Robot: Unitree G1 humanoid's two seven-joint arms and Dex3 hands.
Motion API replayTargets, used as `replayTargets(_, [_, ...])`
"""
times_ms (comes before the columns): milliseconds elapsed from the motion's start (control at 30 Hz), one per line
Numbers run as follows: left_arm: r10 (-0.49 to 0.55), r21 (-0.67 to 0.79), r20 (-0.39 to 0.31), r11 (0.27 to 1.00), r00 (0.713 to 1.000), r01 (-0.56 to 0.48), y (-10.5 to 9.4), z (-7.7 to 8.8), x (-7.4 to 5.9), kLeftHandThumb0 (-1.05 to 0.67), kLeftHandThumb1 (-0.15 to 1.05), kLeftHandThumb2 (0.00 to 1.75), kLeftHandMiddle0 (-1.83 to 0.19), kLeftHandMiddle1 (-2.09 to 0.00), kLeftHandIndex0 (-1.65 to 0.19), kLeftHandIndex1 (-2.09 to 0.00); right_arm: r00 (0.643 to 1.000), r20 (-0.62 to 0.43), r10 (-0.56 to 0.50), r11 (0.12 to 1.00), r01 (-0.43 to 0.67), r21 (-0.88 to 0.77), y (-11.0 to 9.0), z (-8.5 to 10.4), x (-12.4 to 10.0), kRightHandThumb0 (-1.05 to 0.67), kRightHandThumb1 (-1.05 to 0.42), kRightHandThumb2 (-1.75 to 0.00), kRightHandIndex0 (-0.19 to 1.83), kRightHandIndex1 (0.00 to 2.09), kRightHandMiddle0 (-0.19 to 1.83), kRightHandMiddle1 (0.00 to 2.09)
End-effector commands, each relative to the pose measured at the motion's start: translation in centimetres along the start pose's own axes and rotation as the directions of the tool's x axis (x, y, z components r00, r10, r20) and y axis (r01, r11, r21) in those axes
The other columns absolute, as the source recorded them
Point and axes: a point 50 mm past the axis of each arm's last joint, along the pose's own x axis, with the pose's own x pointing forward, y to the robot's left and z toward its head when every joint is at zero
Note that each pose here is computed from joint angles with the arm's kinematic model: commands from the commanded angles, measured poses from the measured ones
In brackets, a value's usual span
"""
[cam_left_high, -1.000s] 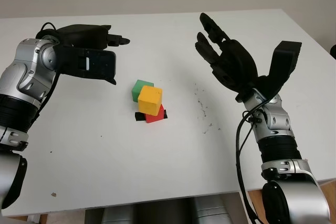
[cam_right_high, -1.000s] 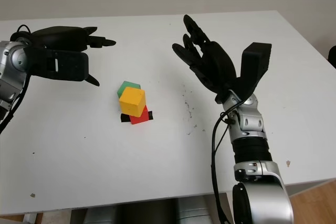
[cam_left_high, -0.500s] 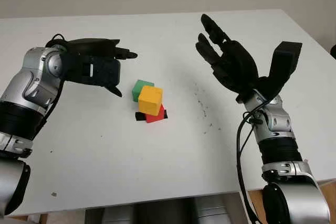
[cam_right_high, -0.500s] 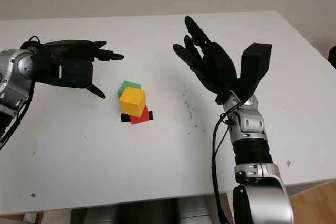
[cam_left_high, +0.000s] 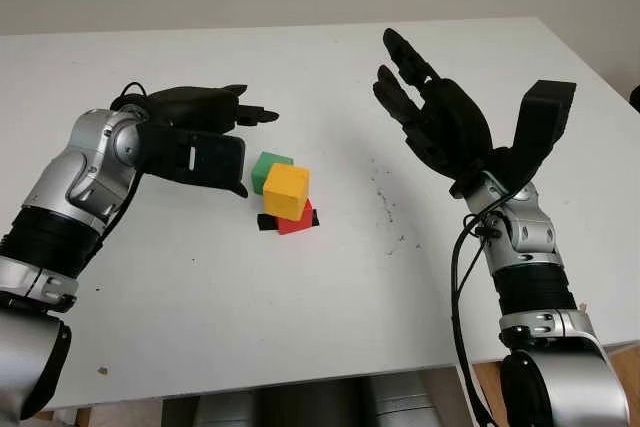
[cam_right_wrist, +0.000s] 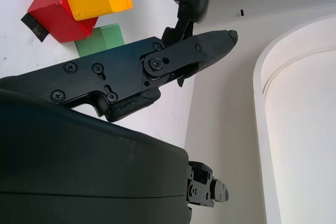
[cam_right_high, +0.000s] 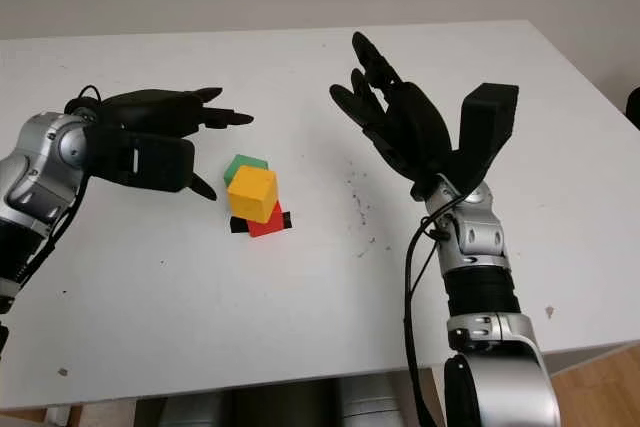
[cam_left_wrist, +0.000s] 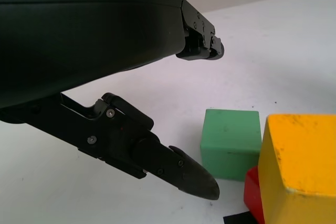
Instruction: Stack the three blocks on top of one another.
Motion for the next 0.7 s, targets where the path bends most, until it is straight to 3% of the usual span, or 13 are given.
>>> replayTargets(0, [0.001, 0.030, 0.012, 1.000, 1.000, -0.001, -0.4, 0.4, 0.1, -0.61, 0.83, 0.06, 0.11, -0.06, -0.25, -0.07, 1.000, 0.017, 0.002, 1.000, -0.002, -0.012, -0.1, 0.3, -0.1, -0.72, -0.99, -0.05, -0.19, 0.00, -0.08, 0.06])
replayTargets(300, [0.073, 0.092, 0.033, 0.993, 0.997, -0.076, -1.4, 0.7, 0.7, -0.60, 0.85, 0.06, 0.03, -0.08, -0.32, -0.09, 1.000, 0.021, 0.006, 1.000, -0.005, -0.012, 0.1, 0.4, -0.2, -0.73, -0.99, -0.05, -0.19, 0.00, -0.08, 0.05])
replayTargets(667, [0.064, 0.101, 0.036, 0.993, 0.997, -0.067, -2.1, 0.8, 1.1, -0.59, 0.86, 0.06, -0.04, -0.07, -0.35, -0.07, 1.000, 0.018, 0.004, 1.000, -0.004, -0.012, 0.1, 0.5, -0.1, -0.73, -0.99, -0.05, -0.19, 0.00, -0.08, 0.06])
